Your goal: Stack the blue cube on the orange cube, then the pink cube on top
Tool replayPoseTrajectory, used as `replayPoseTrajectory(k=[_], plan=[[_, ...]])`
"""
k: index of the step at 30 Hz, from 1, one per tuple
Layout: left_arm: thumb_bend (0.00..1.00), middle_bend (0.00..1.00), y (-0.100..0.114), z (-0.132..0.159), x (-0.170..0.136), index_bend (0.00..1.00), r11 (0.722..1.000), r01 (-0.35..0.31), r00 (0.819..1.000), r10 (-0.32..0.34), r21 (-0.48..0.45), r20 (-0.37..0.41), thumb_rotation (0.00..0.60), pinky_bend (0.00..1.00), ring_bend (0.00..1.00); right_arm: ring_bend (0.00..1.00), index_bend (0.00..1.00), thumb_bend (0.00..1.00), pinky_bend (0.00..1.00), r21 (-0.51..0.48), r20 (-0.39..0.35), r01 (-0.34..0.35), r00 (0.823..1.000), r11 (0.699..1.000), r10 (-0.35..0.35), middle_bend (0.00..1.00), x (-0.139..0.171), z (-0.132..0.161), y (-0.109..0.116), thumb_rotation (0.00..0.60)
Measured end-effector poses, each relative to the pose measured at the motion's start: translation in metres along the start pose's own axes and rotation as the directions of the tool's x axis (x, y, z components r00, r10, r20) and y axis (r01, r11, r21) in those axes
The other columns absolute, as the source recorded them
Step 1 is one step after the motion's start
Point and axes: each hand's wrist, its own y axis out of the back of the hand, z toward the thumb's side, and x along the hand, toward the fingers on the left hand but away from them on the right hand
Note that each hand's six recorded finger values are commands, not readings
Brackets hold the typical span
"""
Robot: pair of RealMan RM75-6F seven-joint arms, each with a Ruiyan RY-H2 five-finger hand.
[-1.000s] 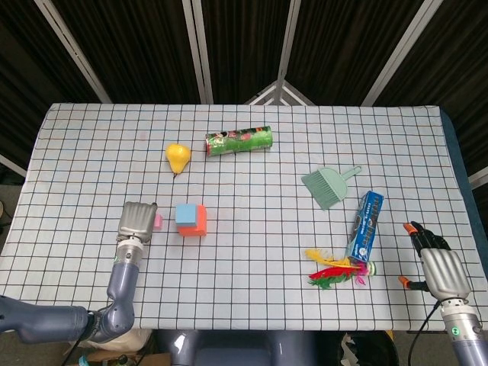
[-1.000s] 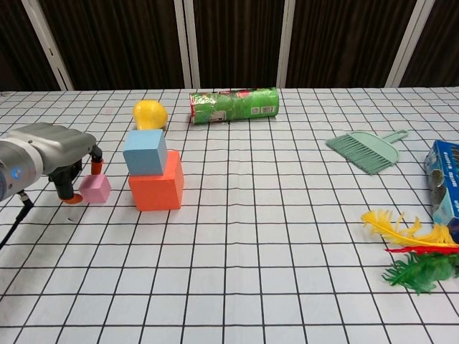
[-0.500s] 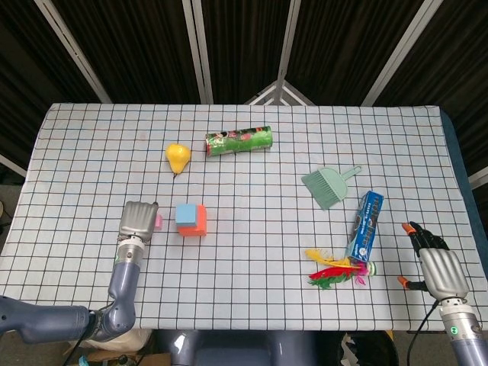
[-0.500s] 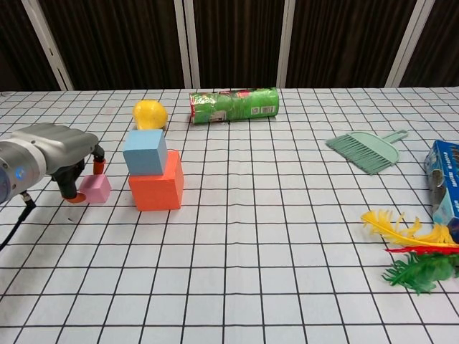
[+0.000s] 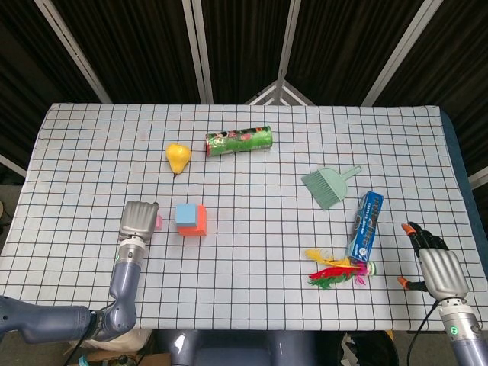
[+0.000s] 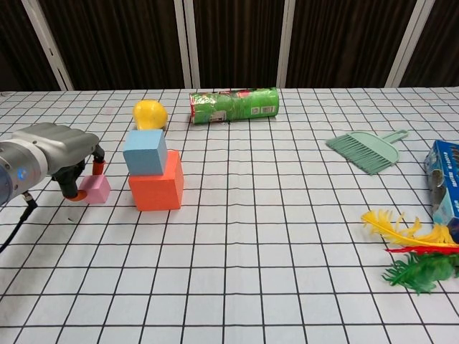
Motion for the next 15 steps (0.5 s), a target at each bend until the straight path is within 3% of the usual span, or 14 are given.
replayPoseTrajectory(k=[8, 15], plan=[[0.40, 0.75, 0.004, -0.003, -0.002, 0.41, 1.000, -0.014, 1.000, 0.014, -0.021, -0.002, 0.600, 0.71, 0.67, 0.13, 0.08, 0.19, 0.16, -0.004, 0.000, 0.004, 1.000, 1.000, -0.004, 0.07, 0.001, -0.001, 0.001, 0.600], [0.40, 0.75, 0.022, -0.014, -0.014, 0.41, 0.997, -0.048, 0.999, 0.048, -0.054, -0.001, 0.600, 0.71, 0.67, 0.13, 0.08, 0.19, 0.16, -0.008, -0.008, 0.004, 1.000, 1.000, -0.004, 0.07, 0.002, 0.001, 0.002, 0.600]])
